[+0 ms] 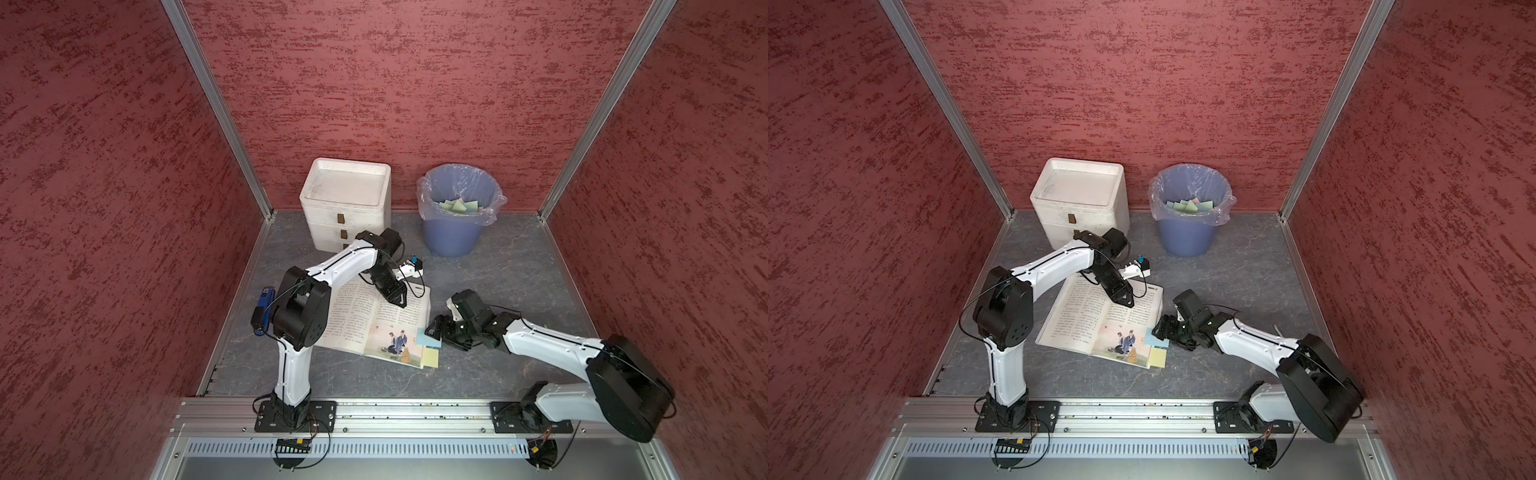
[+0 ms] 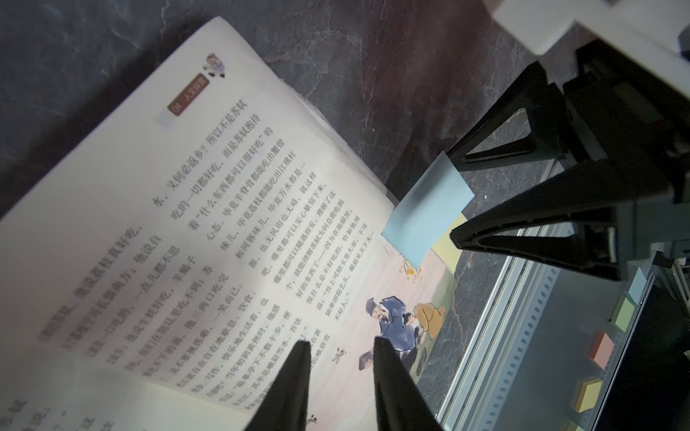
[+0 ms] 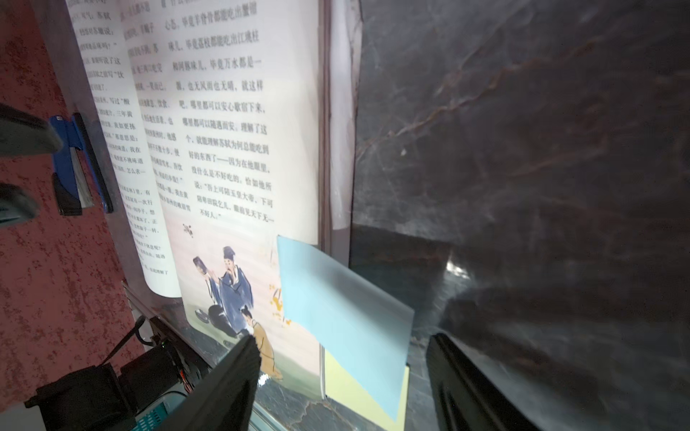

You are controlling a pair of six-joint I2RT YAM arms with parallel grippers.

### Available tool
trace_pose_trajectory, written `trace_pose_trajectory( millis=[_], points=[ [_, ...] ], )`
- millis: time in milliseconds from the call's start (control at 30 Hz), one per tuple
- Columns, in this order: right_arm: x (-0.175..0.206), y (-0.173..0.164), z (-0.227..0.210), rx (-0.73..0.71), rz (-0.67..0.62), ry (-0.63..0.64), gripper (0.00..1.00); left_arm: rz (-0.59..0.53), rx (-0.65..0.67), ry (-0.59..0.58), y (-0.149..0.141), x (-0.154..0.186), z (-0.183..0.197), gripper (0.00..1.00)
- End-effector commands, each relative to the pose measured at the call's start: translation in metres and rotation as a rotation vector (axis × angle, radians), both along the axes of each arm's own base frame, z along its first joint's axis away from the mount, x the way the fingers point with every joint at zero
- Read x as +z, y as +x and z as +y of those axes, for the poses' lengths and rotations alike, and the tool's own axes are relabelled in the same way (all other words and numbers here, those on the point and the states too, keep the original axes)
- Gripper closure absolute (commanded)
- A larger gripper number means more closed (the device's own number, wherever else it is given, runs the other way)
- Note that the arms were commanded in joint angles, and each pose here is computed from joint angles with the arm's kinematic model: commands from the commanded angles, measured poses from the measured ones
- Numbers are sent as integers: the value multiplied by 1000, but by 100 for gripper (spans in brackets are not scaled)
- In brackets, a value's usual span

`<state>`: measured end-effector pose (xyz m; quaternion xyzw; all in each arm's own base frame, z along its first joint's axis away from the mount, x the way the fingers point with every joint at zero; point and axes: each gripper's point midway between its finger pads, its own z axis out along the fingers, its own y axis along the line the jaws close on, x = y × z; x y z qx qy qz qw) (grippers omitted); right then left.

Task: Peel off the used sticky note
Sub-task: Tear off the note from the book.

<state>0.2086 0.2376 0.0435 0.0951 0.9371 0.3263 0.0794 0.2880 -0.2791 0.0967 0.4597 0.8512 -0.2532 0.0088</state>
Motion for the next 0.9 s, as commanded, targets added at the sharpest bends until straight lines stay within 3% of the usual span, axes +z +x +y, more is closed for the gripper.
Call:
trace_pose_trajectory(
  millis=[0, 267, 867],
  points=[
    [3, 16, 9, -41, -37, 86, 26, -28, -28, 1, 6, -2, -13, 68],
    [0, 22, 15, -71, -40, 154, 44, -36, -86, 40, 4, -21, -35, 69],
    [10, 24, 3, -29, -150, 7, 85, -3, -142, 116, 4, -66, -63, 69]
  ],
)
